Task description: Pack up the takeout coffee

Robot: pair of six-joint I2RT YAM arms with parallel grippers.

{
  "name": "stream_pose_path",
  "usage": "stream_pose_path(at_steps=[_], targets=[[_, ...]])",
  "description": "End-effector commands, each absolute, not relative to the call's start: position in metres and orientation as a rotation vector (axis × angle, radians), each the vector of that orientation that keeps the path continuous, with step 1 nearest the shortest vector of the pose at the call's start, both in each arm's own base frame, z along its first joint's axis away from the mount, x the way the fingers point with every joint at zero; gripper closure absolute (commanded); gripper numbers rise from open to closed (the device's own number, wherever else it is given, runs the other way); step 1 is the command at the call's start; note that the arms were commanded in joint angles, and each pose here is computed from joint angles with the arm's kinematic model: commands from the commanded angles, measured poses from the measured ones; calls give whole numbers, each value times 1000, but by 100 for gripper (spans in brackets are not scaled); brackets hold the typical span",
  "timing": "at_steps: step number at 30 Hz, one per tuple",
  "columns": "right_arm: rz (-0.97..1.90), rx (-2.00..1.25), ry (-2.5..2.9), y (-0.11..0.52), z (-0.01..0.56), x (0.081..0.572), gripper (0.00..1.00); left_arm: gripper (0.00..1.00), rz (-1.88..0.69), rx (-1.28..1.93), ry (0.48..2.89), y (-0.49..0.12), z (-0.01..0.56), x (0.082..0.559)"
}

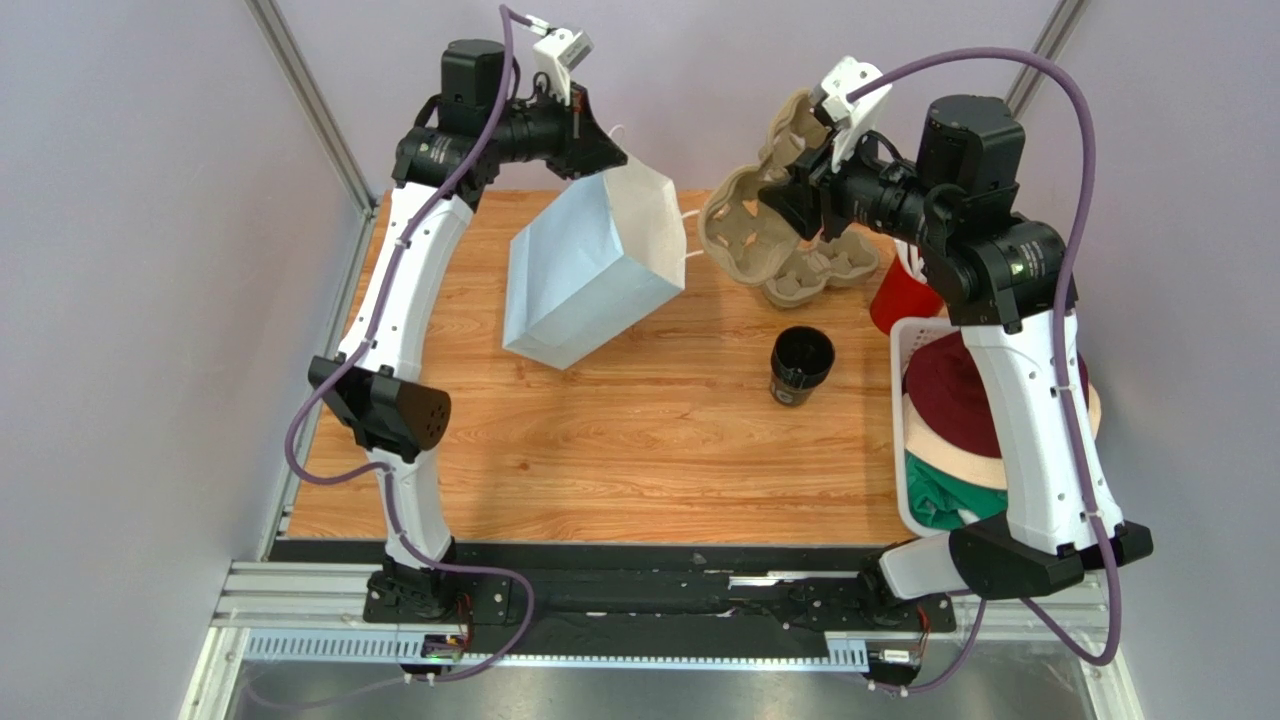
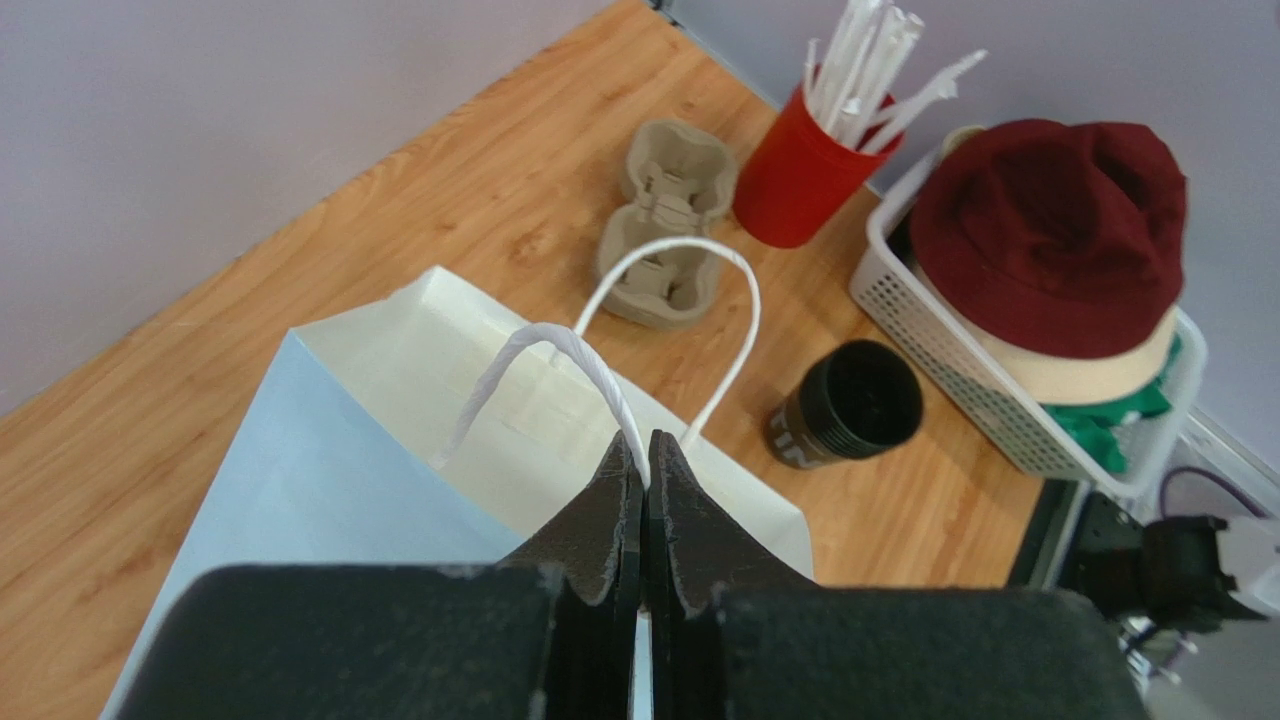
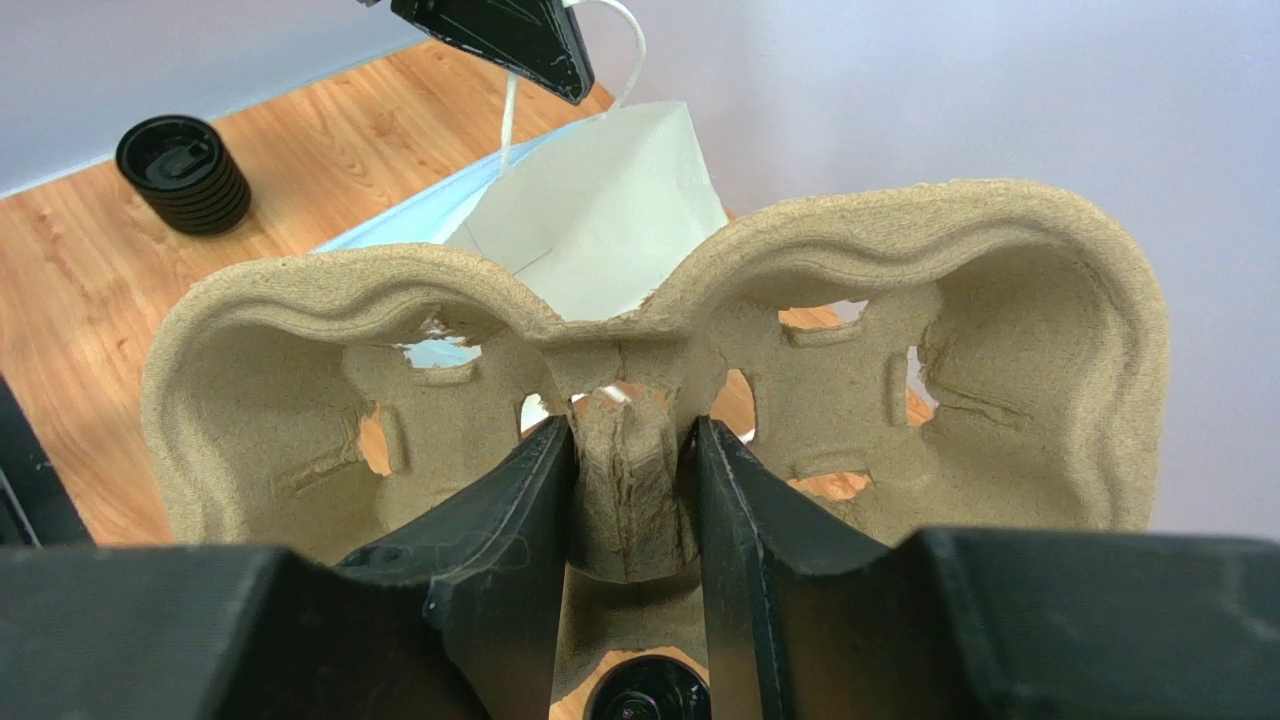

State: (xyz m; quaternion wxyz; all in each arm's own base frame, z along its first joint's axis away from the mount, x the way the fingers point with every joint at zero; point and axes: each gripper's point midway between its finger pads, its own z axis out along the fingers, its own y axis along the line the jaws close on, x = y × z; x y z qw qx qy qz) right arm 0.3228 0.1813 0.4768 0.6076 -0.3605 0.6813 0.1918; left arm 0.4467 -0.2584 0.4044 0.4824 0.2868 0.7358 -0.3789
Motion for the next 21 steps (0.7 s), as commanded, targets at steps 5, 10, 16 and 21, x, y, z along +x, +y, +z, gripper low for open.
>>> stream_pose_path(at_steps=[5,10,16,21], targets=[[413,-918,1527,193,474,315,64,100,-1039,952,1720,-271,426,355],[454,-915,1569,202,453,316,64,100,-1111,1051,1675,-271,424,315],[434,-945,1645,223,415,315,64,100,-1139,1043,1702,-269,401,307],[421,-848,1734,228,402,331,65,100,-1137,955,1773,-271,371,321]])
